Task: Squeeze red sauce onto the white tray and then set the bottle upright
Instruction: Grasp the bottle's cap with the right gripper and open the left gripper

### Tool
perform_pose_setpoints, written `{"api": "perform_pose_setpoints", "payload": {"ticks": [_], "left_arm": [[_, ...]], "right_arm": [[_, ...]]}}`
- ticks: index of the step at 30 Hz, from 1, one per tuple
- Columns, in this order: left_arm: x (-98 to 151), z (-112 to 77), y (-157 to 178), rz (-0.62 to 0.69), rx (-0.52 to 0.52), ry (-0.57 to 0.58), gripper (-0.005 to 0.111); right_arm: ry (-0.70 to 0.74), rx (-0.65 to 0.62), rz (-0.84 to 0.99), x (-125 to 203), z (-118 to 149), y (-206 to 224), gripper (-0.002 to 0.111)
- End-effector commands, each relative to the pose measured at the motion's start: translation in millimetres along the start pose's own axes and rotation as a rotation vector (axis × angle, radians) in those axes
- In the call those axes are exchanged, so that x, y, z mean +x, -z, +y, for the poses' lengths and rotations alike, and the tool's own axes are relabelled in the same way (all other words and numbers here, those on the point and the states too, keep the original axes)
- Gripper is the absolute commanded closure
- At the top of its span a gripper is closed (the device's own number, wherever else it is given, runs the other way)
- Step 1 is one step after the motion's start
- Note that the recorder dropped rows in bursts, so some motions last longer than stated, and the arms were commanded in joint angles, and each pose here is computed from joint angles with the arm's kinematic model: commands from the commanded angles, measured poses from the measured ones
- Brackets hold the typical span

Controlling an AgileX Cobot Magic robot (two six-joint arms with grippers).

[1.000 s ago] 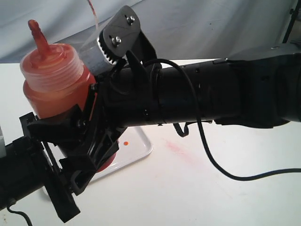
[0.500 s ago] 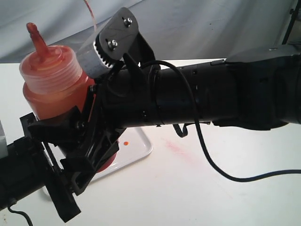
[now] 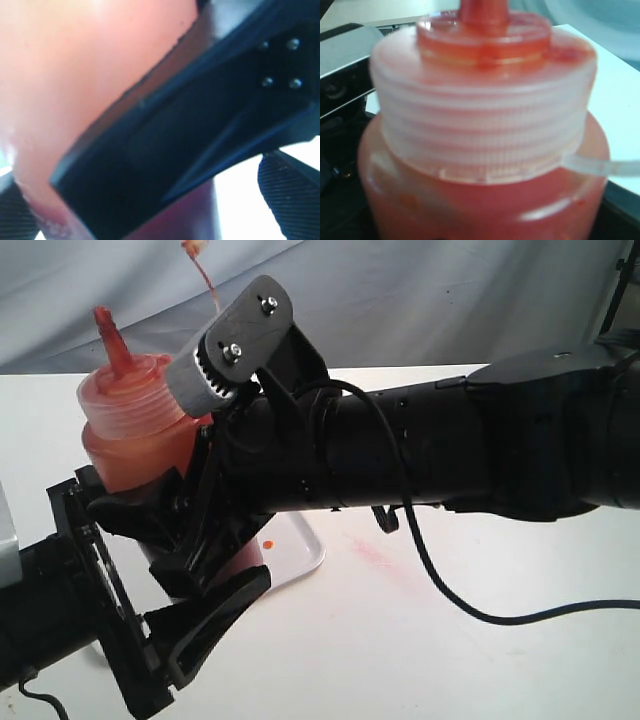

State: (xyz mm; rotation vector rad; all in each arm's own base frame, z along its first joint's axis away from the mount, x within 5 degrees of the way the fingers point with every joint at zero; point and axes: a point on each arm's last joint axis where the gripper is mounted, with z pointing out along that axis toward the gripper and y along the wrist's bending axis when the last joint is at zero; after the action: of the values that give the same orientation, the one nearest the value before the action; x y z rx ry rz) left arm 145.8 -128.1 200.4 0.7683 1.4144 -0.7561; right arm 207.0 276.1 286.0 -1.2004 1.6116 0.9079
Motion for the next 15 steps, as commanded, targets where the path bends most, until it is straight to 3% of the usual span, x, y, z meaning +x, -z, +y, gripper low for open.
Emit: {"api": "perform_pose_setpoints", "payload": {"ticks": [1, 9, 15], "left_arm": [[-4, -3.1, -1, -0.031, 0.030, -0.024, 0.007], [-3, 2.1, -1, -0.021, -0.025, -0.008, 0.007], [5, 5.6, -1, 0.075, -0.061, -0.047, 0.007]], "right_arm": [[0.010, 0.026, -0.018, -5, -2, 3, 0.108], [0.069, 0.233, 0.022, -9, -17, 15, 0.108], [0.098, 0.318, 0.013, -14, -33, 31, 0.108]]}}
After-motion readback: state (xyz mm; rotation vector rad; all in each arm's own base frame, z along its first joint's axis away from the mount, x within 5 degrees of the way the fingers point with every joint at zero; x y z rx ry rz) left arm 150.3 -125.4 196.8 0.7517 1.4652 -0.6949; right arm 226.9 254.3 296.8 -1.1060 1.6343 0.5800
